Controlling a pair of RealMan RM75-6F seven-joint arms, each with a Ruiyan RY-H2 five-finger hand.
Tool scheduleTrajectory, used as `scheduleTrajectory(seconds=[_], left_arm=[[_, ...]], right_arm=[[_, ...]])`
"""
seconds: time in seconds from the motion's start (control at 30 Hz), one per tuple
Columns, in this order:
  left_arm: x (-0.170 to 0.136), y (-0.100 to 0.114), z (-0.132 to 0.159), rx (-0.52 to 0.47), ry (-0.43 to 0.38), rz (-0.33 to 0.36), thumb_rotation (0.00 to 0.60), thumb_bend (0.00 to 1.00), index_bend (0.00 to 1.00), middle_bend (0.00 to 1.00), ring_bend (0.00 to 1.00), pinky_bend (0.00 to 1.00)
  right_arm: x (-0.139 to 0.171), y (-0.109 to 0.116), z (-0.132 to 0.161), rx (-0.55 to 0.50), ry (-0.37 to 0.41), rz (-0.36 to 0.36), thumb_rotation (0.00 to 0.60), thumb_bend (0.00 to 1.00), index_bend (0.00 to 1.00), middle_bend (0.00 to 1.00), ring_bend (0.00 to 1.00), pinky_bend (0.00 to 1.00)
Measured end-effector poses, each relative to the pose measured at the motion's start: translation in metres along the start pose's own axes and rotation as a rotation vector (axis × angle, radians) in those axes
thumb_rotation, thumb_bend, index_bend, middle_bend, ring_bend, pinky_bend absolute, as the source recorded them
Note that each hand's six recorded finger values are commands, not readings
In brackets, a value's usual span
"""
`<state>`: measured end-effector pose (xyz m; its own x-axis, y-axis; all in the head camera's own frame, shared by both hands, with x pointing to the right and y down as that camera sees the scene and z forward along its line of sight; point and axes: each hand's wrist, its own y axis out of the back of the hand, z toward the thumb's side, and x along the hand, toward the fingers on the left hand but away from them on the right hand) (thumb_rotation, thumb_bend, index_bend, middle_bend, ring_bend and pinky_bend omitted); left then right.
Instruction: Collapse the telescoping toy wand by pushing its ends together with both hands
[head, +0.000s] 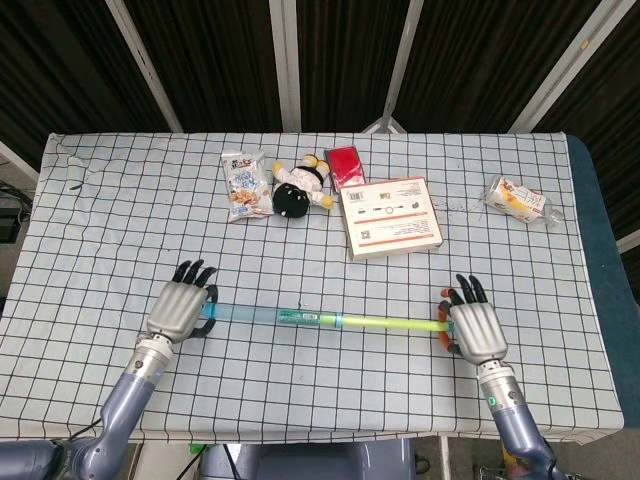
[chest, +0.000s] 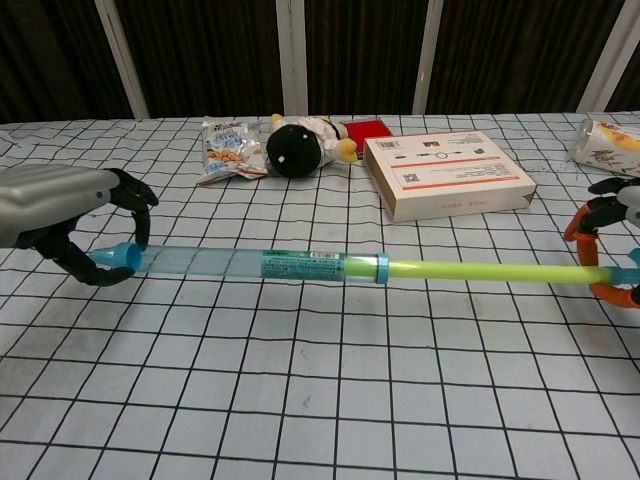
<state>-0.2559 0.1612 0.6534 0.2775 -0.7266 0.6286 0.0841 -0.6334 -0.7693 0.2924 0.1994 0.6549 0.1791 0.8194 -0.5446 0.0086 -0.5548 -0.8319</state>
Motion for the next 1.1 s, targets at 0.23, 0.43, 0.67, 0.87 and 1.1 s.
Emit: scheduleTrajectory(seconds=[0.23, 0.43, 0.67, 0.87, 1.1], left_arm=[[-0.002, 0.000, 0.000, -0.006, -0.002, -0.005, 0.600, 0.51, 0.51, 0.12, 0.00, 0.00], [-0.002, -0.002, -0.001, -0.006, -0.001, -0.007, 0.600, 0.51, 0.51, 0.12, 0.00, 0.00], [-0.002, -0.001, 0.000, -0.014, -0.001, -0.003, 0.600, 0.51, 0.51, 0.12, 0.00, 0.00], [-0.002, -0.001, 0.004, -0.013, -0.010, -0.002, 0.600, 0.51, 0.51, 0.12, 0.00, 0.00], [-0.002, -0.001, 0.007, -0.016, -0.014, -0.001, 0.600, 0.51, 0.51, 0.12, 0.00, 0.00]], right_arm=[[-0.004, 0.000, 0.014, 0.008, 0.021, -0.002, 0.600, 0.43, 0.64, 0.30, 0.01, 0.00], [-0.008, 0.003, 0.030, 0.013, 0.044, -0.007, 0.600, 0.43, 0.64, 0.30, 0.01, 0.00], [-0.009, 0.003, 0.048, 0.017, 0.078, -0.007, 0.600, 0.43, 0.64, 0.30, 0.01, 0.00], [-0.006, 0.004, 0.064, 0.007, 0.116, -0.008, 0.600, 0.43, 0.64, 0.30, 0.01, 0.00], [-0.006, 0.006, 0.074, 0.015, 0.141, -0.013, 0.600, 0.43, 0.64, 0.30, 0.01, 0.00]])
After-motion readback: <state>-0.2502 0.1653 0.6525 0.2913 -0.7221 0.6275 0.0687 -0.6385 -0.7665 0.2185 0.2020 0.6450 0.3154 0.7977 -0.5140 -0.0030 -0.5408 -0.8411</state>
